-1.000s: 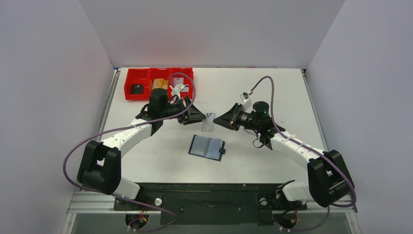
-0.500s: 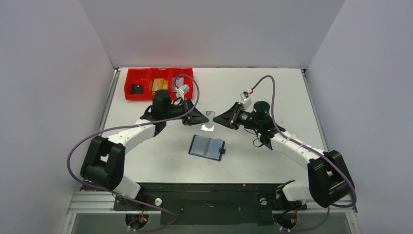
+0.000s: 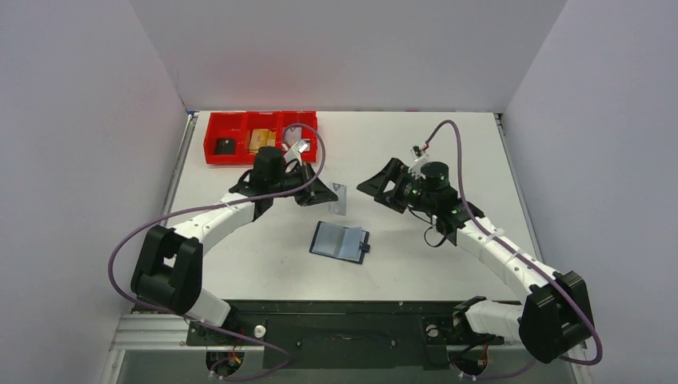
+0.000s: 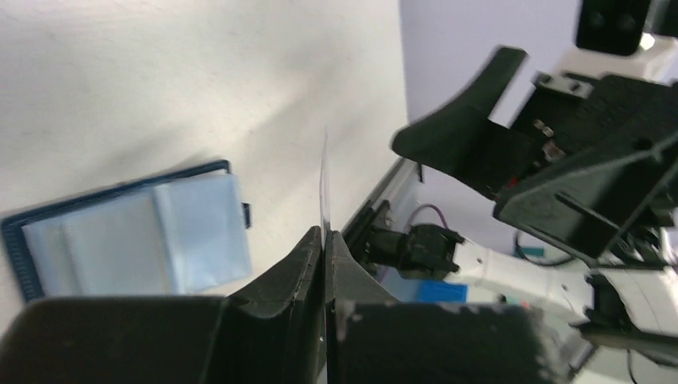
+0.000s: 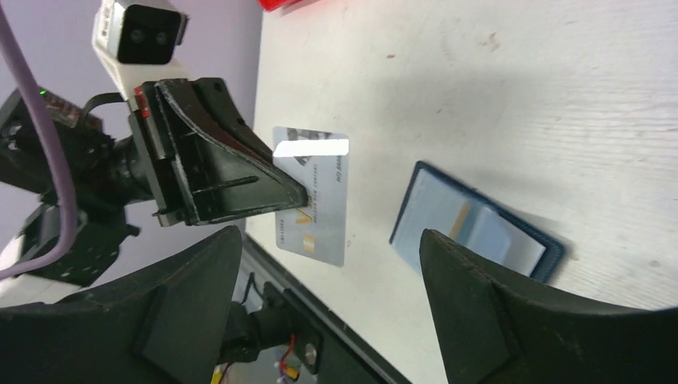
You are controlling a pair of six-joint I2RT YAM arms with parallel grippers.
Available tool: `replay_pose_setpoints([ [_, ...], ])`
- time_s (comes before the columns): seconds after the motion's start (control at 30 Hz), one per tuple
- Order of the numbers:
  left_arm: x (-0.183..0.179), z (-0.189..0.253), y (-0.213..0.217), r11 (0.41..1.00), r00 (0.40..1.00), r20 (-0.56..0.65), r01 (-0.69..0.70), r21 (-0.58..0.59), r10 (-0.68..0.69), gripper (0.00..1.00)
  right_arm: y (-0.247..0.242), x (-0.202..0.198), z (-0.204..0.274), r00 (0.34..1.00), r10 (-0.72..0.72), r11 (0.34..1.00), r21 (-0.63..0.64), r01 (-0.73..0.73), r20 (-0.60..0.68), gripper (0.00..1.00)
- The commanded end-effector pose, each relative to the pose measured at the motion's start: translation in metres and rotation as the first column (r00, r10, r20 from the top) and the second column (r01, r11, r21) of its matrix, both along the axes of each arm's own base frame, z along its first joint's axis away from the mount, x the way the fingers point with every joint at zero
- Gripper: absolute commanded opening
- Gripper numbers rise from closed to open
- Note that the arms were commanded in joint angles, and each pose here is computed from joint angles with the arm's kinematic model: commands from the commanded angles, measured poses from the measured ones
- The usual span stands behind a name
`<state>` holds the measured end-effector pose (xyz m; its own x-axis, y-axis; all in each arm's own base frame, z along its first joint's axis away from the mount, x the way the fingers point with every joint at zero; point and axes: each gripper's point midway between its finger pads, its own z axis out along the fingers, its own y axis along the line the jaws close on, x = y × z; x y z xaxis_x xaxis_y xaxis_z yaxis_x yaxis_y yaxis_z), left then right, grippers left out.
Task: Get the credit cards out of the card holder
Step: Remove the credit card from the card holder, then place the credit card in the storage box.
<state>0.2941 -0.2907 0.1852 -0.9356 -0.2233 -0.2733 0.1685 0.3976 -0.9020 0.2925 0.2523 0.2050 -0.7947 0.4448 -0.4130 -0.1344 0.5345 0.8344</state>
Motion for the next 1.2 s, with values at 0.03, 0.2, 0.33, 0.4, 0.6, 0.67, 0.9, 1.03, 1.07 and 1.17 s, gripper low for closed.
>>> replay_pose_setpoints([
  [0.03, 0.038, 0.013, 0.032, 0.947, 0.971, 0.182, -0.197, 0.254, 0.153, 0.00, -0.035, 0.011, -0.006, 0.988, -0.142, 0.972, -0.178, 0.151, 0.064, 0.79],
  [0.2, 0.086, 0.025, 0.060, 0.844, 0.926, 0.296, -0.344, 0.411, 0.233, 0.00, -0.044, 0.007, -0.018, 0.985, -0.168, 0.958, -0.230, 0.174, 0.046, 0.79],
  [0.33, 0.126, 0.028, 0.090, 0.699, 0.876, 0.384, -0.469, 0.540, 0.291, 0.00, -0.046, 0.003, -0.022, 0.986, -0.159, 0.952, -0.258, 0.165, 0.042, 0.79],
  [0.4, 0.146, 0.032, 0.102, 0.624, 0.848, 0.436, -0.520, 0.583, 0.300, 0.00, -0.048, 0.000, -0.022, 0.987, -0.155, 0.948, -0.274, 0.162, 0.046, 0.79],
  [0.6, 0.205, 0.033, 0.128, 0.422, 0.782, 0.545, -0.623, 0.659, 0.303, 0.00, -0.055, -0.009, -0.021, 0.989, -0.136, 0.937, -0.317, 0.145, 0.050, 0.79],
  [0.67, 0.223, 0.030, 0.133, 0.365, 0.768, 0.566, -0.641, 0.675, 0.300, 0.00, -0.057, -0.011, -0.019, 0.989, -0.135, 0.935, -0.322, 0.146, 0.055, 0.79],
  [0.9, 0.277, 0.007, 0.142, 0.187, 0.748, 0.612, -0.660, 0.727, 0.257, 0.00, -0.066, -0.020, -0.014, 0.986, -0.150, 0.928, -0.334, 0.164, 0.068, 0.79],
  [1.03, 0.293, -0.009, 0.147, 0.124, 0.744, 0.626, -0.661, 0.740, 0.233, 0.00, -0.068, -0.028, -0.015, 0.988, -0.147, 0.927, -0.343, 0.155, 0.050, 0.79],
  [1.07, 0.297, -0.008, 0.147, 0.121, 0.738, 0.633, -0.668, 0.734, 0.233, 0.00, -0.069, -0.030, -0.015, 0.989, -0.144, 0.924, -0.351, 0.149, 0.042, 0.79],
  [1.17, 0.305, -0.031, 0.146, 0.097, 0.757, 0.622, -0.647, 0.756, 0.200, 0.00, -0.073, -0.033, -0.013, 0.989, -0.143, 0.915, -0.376, 0.148, 0.042, 0.79],
])
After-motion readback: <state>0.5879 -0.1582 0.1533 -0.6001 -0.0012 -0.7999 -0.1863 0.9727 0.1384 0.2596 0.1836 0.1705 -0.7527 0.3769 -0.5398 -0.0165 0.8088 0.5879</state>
